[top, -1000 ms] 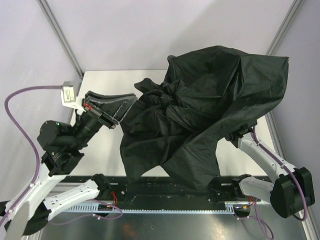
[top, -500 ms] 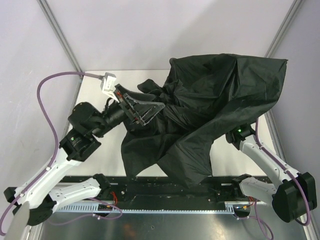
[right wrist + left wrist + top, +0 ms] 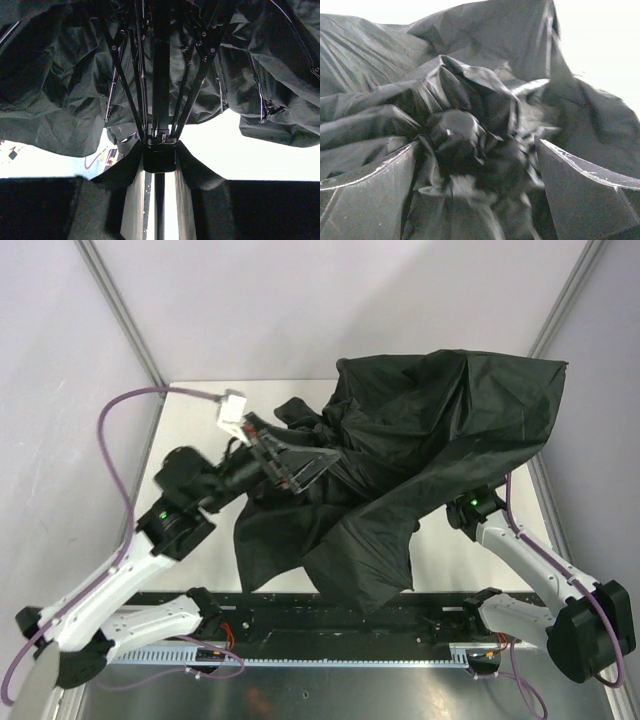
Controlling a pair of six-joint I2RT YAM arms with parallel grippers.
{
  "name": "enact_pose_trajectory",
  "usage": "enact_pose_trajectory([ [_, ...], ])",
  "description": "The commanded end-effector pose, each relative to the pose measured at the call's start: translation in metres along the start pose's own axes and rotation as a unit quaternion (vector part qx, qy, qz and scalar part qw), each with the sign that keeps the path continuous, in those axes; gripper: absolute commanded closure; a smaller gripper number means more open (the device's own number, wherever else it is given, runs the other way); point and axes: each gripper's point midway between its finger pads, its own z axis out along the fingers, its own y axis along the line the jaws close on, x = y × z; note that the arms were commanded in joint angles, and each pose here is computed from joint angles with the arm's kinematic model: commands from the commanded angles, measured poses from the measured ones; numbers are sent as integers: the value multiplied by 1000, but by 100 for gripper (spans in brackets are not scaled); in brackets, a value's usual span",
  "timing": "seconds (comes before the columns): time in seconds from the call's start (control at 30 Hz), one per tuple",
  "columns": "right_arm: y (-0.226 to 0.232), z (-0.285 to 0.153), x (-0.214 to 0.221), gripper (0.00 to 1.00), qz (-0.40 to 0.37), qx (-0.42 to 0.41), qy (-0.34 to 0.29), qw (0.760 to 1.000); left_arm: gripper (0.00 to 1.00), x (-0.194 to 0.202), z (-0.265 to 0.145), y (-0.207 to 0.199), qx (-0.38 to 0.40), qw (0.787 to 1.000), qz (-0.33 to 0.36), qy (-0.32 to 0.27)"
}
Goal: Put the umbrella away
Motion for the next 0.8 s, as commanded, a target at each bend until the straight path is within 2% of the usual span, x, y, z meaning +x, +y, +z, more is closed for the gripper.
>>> enact_pose_trajectory([
  [0.0,12,5,-16,100,-60,-13,-19,998,1,-2,30,-10,34,999,-9,12],
  [0.17,19,7,-9,100,-68,-25,-3,997,3,-3,45,-7,34,999,-3,10],
  [0.23,19,7,-7,100,-68,-25,2,997,21,-4,45,-3,25,1000,-1,3],
  [0.37,20,6,-5,100,-73,-26,6,997,74,-6,40,-1,23,1000,2,-10],
  [0.43,18,6,-5,100,-76,-25,6,997,87,-3,36,0,23,1000,-2,-12],
  [0.53,17,8,-8,100,-72,-30,-3,997,92,2,29,2,23,1000,-9,-12],
  [0.57,17,9,-9,100,-71,-33,-6,997,88,2,25,2,22,1000,-12,-15],
  [0.6,18,10,-10,100,-70,-36,-9,997,77,1,20,1,22,999,-14,-18],
  [0.7,18,10,-10,100,-66,-41,-11,997,19,-2,4,-4,29,999,-10,-29],
  [0.73,18,9,-10,100,-64,-44,-10,997,10,-4,-2,-6,30,999,-6,-35],
  [0.77,20,9,-10,100,-63,-48,-9,997,5,-8,-7,-8,29,999,-2,-41],
])
